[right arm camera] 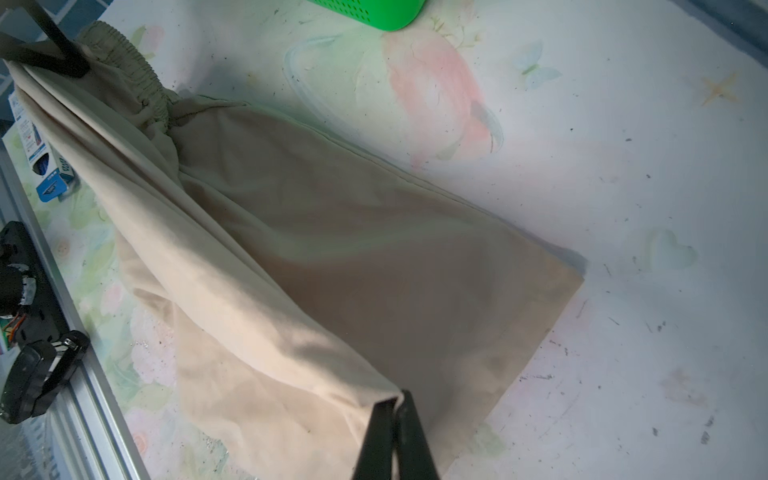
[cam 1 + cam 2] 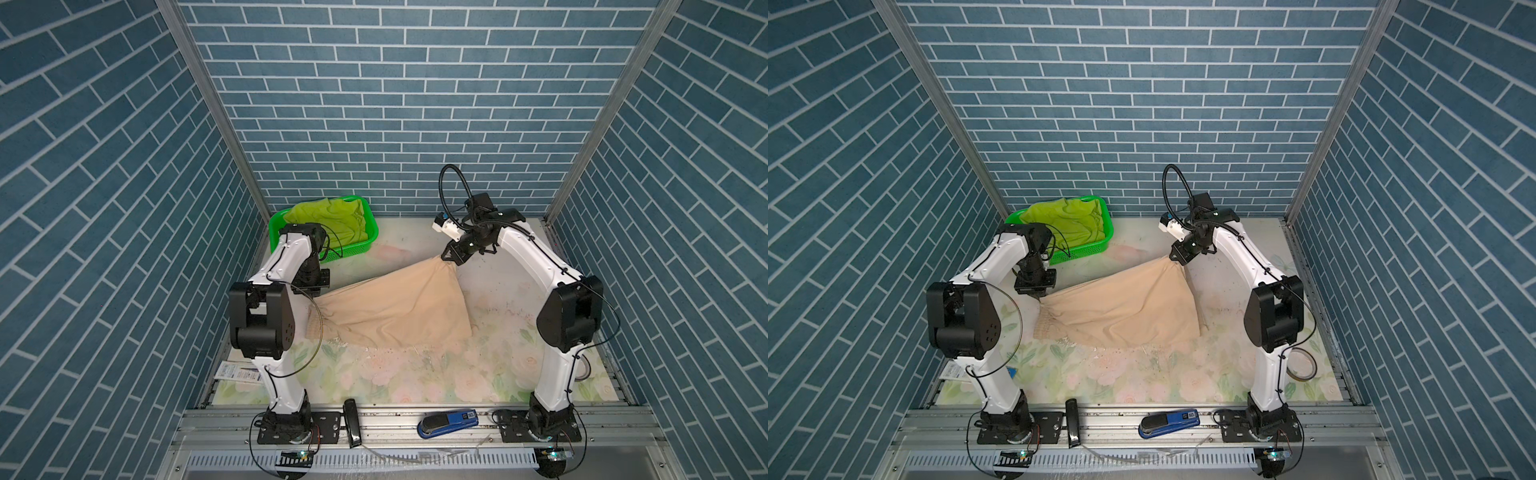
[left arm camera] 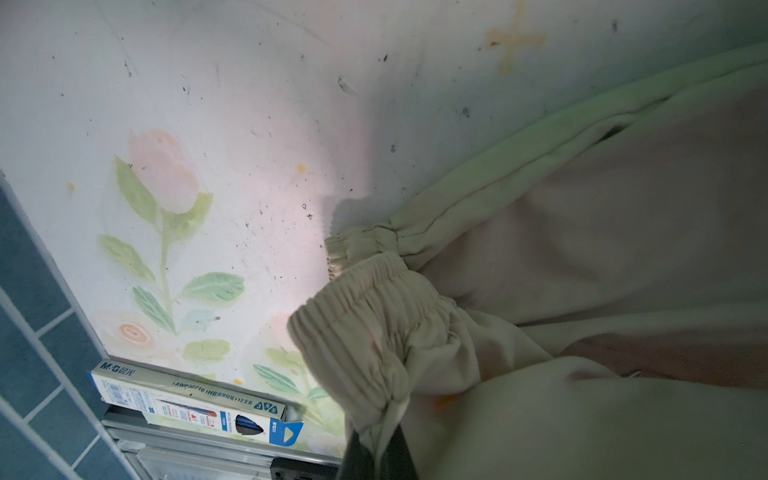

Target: Fold and stack the shorts

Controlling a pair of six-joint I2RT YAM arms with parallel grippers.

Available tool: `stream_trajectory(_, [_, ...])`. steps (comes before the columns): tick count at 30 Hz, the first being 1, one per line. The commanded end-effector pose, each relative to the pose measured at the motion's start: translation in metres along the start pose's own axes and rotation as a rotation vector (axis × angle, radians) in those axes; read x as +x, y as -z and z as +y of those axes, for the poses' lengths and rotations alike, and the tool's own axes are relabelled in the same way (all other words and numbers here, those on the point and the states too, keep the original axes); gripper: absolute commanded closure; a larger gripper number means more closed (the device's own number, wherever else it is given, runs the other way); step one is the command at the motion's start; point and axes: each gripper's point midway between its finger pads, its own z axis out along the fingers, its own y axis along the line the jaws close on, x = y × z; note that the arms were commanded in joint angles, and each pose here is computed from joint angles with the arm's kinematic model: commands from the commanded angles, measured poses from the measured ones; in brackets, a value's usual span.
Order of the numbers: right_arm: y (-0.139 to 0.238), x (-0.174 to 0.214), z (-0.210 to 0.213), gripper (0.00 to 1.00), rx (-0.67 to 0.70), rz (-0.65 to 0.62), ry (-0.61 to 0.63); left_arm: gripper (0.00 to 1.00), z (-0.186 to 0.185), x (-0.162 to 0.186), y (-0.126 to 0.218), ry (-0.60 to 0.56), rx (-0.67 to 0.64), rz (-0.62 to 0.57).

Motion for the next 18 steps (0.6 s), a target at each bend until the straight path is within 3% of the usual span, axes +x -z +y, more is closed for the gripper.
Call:
stream_trajectory(1, [-0.009,0.018,-0.052,1.0,0.097,0.075,-0.016,1.0,0.048,0.001,-0.01,0.005,-0.167,0.068])
stream_trajectory(2, [-0.015,0.017,-0.052,0.93,0.079,0.071,-0.027,0.99,0.049,-0.001,-0.012,0.006,-0.171,0.066])
stream_trajectory(3, [-0.02,0.015,-0.053,0.78,0.066,0.066,-0.038,0.89,0.049,-0.003,-0.013,0.009,-0.171,0.062])
stream_trajectory(5, [-0.026,0.012,-0.054,0.6,0.054,0.052,-0.064,0.46,0.05,-0.006,-0.013,0.013,-0.169,0.057])
stream_trajectory(6, [-0.025,0.01,-0.054,0.55,0.054,0.04,-0.078,0.06,0.05,-0.008,-0.011,0.015,-0.17,0.047])
stream_trajectory(7, [-0.023,0.009,-0.053,0.51,0.059,0.032,-0.091,0.01,0.05,-0.009,-0.009,0.016,-0.165,0.038])
stream_trajectory(11, [-0.003,0.013,-0.05,0.36,0.117,-0.022,-0.185,0.0,0.035,-0.021,0.021,0.029,-0.058,-0.071])
stream_trajectory(15, [0.01,0.052,-0.031,0.34,0.11,0.003,-0.324,0.0,0.024,-0.021,0.072,0.04,0.063,-0.22])
stream_trajectory(18, [0.005,0.089,-0.003,0.33,0.064,0.024,-0.425,0.0,0.026,-0.007,0.089,0.062,0.1,-0.278])
